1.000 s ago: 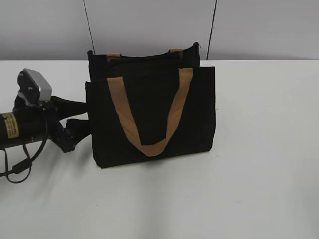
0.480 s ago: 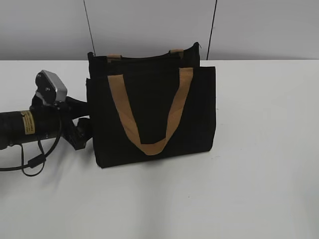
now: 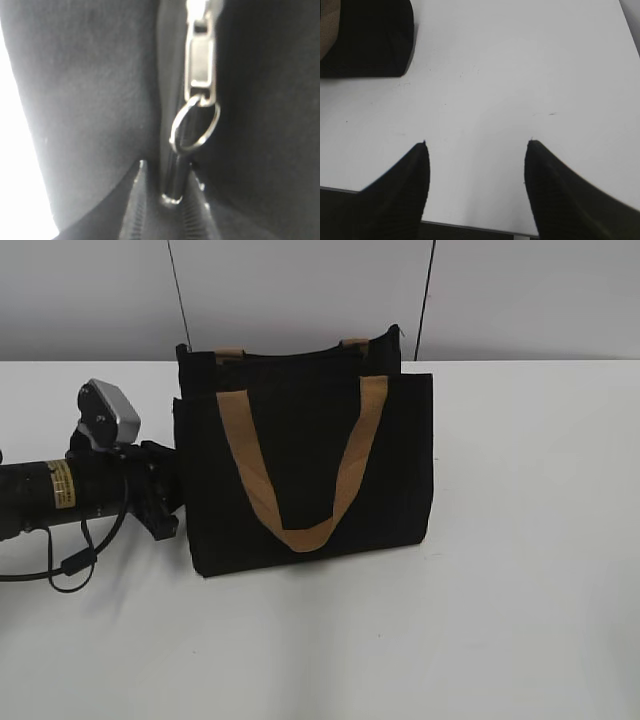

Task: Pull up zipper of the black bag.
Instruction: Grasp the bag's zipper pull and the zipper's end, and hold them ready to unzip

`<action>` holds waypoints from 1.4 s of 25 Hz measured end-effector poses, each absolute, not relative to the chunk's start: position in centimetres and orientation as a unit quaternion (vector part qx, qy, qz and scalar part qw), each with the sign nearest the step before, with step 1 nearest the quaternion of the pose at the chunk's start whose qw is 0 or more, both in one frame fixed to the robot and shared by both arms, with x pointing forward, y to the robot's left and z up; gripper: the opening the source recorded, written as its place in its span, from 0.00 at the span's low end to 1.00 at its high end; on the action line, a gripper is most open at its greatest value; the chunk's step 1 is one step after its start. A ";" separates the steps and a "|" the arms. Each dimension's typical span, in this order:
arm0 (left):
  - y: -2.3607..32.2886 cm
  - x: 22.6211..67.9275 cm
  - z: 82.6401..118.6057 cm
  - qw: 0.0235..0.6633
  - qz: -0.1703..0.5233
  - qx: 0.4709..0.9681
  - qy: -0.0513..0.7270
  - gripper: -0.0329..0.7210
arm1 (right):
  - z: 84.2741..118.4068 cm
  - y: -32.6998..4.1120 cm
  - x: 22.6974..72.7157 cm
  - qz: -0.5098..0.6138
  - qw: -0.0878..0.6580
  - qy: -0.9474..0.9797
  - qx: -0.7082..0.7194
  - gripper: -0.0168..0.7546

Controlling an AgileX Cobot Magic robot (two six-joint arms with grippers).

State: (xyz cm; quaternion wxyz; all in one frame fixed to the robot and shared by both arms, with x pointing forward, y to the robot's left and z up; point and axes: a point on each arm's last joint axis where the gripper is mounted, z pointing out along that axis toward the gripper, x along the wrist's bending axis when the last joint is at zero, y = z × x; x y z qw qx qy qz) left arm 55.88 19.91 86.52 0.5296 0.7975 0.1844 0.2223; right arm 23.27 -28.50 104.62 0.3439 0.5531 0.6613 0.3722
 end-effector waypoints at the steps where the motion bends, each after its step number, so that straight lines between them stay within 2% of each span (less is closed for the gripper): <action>1: 19.9 55.9 86.6 0.532 0.223 0.796 0.184 0.30 | 104.6 -28.5 23.3 0.372 0.344 0.661 0.553 0.63; 14: 19.7 55.8 87.0 0.552 0.223 0.784 0.176 0.13 | 104.6 -28.5 23.3 0.372 0.344 0.661 0.553 0.63; 31: 19.5 55.6 86.9 0.554 0.213 0.787 0.165 0.08 | 104.6 -28.5 23.3 0.372 0.344 0.661 0.553 0.63; 35: 19.6 55.5 87.9 0.556 0.215 0.785 0.171 0.08 | 104.6 -28.5 23.3 0.372 0.344 0.661 0.553 0.63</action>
